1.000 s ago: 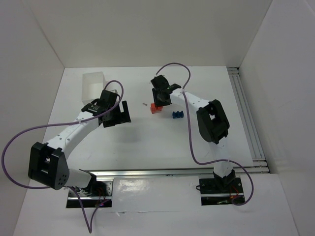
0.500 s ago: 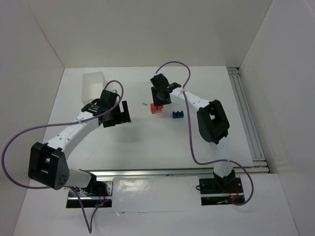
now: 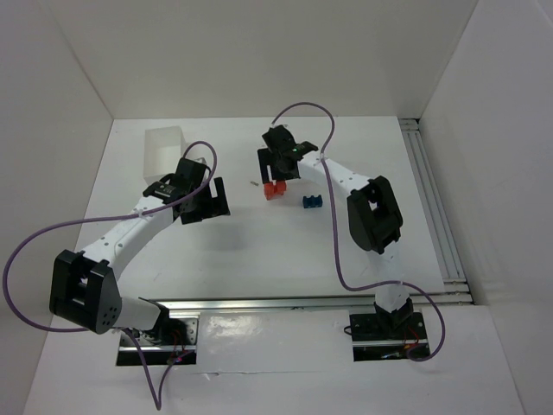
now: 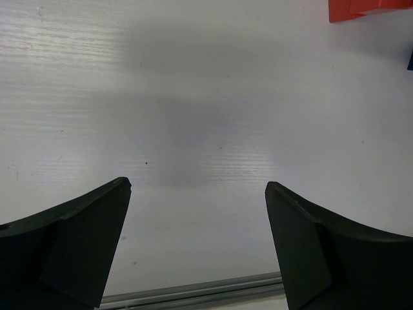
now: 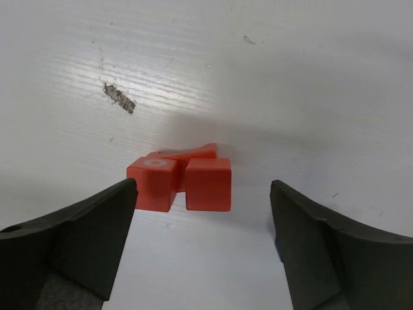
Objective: Build the wood block tower
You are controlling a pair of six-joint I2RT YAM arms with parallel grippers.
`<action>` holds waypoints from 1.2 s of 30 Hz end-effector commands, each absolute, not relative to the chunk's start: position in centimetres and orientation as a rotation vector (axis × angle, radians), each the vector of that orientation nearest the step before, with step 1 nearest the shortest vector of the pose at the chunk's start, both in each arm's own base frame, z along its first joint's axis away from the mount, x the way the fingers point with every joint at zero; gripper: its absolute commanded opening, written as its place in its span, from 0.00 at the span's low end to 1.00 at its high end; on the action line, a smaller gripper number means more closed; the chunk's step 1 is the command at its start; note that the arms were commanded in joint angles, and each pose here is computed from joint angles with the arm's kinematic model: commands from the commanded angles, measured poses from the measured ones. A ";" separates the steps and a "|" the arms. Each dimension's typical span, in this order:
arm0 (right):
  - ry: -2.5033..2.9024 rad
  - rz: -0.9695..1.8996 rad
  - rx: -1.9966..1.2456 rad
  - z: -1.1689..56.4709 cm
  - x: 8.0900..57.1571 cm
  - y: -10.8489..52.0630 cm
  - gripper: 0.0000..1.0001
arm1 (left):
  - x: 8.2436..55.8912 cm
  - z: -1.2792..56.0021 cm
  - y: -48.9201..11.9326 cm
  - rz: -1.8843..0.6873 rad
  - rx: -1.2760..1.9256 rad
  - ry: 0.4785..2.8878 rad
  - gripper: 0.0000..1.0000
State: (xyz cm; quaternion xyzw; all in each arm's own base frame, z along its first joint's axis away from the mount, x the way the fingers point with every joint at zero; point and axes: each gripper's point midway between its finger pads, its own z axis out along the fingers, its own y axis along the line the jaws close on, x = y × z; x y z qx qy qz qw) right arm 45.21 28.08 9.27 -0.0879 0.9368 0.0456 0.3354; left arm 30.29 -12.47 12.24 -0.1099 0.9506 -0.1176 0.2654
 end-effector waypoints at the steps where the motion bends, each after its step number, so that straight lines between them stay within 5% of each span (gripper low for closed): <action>1: 2.361 0.145 -0.235 14.0 45.3 28.6 0.95 | 30.6 12.7 -12.8 -0.339 -0.291 2.546 0.99; 25: 2.450 0.120 -0.310 8.8 45.1 29.6 1.00 | 30.7 12.7 -12.7 -0.328 -0.295 2.543 0.99; 36: 2.464 0.113 -0.326 7.8 44.8 30.0 0.84 | 30.7 12.7 -12.7 -0.328 -0.295 2.543 0.99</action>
